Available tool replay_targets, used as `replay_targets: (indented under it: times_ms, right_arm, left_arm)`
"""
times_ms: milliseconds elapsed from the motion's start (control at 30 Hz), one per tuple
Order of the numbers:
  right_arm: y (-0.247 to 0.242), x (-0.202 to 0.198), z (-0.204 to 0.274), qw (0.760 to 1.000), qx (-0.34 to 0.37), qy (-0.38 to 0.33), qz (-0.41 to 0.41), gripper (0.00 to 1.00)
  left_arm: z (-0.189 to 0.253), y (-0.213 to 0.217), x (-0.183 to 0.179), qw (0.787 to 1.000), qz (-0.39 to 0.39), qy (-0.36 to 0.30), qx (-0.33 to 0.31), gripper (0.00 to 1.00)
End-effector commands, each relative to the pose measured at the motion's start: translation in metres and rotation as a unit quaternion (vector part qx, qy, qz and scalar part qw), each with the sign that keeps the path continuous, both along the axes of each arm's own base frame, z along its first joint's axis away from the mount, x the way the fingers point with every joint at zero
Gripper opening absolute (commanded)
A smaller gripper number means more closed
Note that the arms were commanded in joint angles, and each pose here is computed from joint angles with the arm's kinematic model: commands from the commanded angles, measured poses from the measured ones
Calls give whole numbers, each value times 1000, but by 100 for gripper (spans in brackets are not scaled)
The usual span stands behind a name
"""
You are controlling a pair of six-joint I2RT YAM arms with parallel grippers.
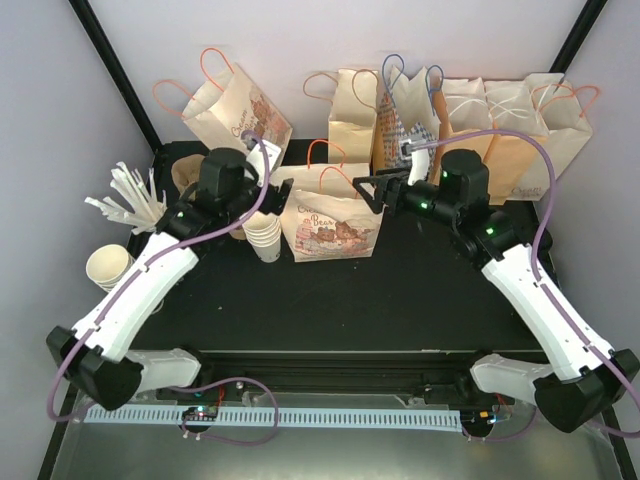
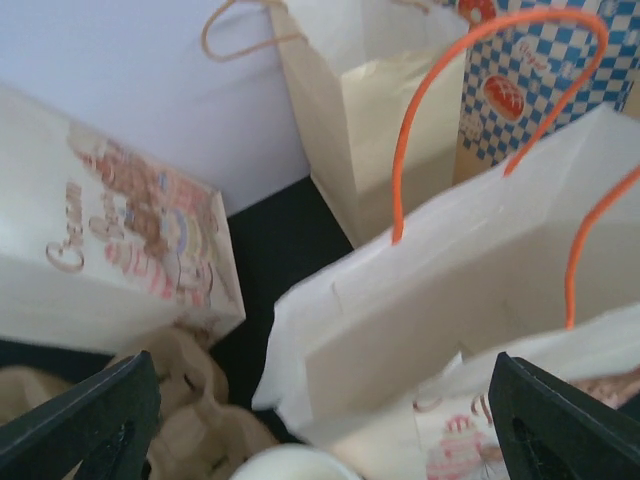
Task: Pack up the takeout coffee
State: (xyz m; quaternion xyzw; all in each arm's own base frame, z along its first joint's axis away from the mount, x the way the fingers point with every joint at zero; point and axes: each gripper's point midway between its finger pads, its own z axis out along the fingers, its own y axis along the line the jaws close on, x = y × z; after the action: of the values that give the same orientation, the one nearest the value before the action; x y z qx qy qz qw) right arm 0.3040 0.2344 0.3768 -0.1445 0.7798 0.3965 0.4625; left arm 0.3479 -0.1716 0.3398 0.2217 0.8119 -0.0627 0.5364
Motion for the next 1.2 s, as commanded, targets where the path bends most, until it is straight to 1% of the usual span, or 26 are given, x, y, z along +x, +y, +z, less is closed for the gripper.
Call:
replay_targets:
  times_ms: [0, 33, 133, 167, 300, 367, 433, 467, 500, 633, 833, 900, 967, 1000, 1067, 1100, 1167]
  right_arm:
    - [24, -16, 26, 987, -30, -133, 88, 79]
    - [28, -16, 26, 984, -42, -146, 94, 78]
    - [31, -6, 23, 980, -77, -170, 73, 77]
    - [31, -3, 22, 978, -85, -175, 69, 77]
    - [36, 2, 13, 966, -129, -210, 77, 69]
    - [37, 3, 7, 956, -161, -231, 78, 63]
    - [36, 6, 4, 948, -184, -247, 77, 50]
    - [35, 6, 3, 944, -193, -254, 78, 46]
    - [35, 7, 2, 941, -200, -260, 79, 43]
    - [34, 9, -4, 933, -223, -270, 82, 37]
    - [34, 18, -15, 928, -248, -268, 78, 38]
    - [37, 19, -16, 927, -247, -269, 84, 36]
    - [40, 19, -17, 927, -247, -269, 92, 27]
    - [41, 19, -19, 926, -248, -269, 96, 20]
    - [43, 16, -20, 923, -250, -272, 108, 5]
    - [42, 14, -21, 923, -252, -271, 110, 2]
    - [39, 8, -22, 922, -254, -271, 114, 1]
  left_arm:
    - [48, -18, 23, 995, -46, -87, 23, 92]
    - [47, -24, 30, 994, -55, -86, 29, 92]
    - [43, -40, 43, 991, -88, -87, 49, 91]
    - [40, -45, 47, 989, -101, -87, 57, 89]
    - [30, -60, 62, 983, -139, -84, 85, 84]
    - [26, -64, 70, 982, -143, -81, 93, 84]
    - [25, -65, 78, 981, -142, -82, 100, 84]
    - [26, -66, 82, 981, -141, -85, 101, 84]
    - [24, -68, 85, 980, -146, -86, 105, 84]
    - [20, -74, 95, 977, -157, -89, 117, 83]
    - [10, -83, 112, 976, -164, -69, 129, 78]
    - [6, -87, 113, 974, -173, -67, 131, 74]
    - [3, -90, 114, 972, -182, -66, 132, 69]
    - [3, -91, 115, 972, -183, -67, 132, 66]
    - [3, -93, 116, 971, -186, -68, 132, 58]
    - [4, -93, 117, 971, -186, -70, 132, 53]
    - [8, -94, 117, 971, -188, -77, 129, 38]
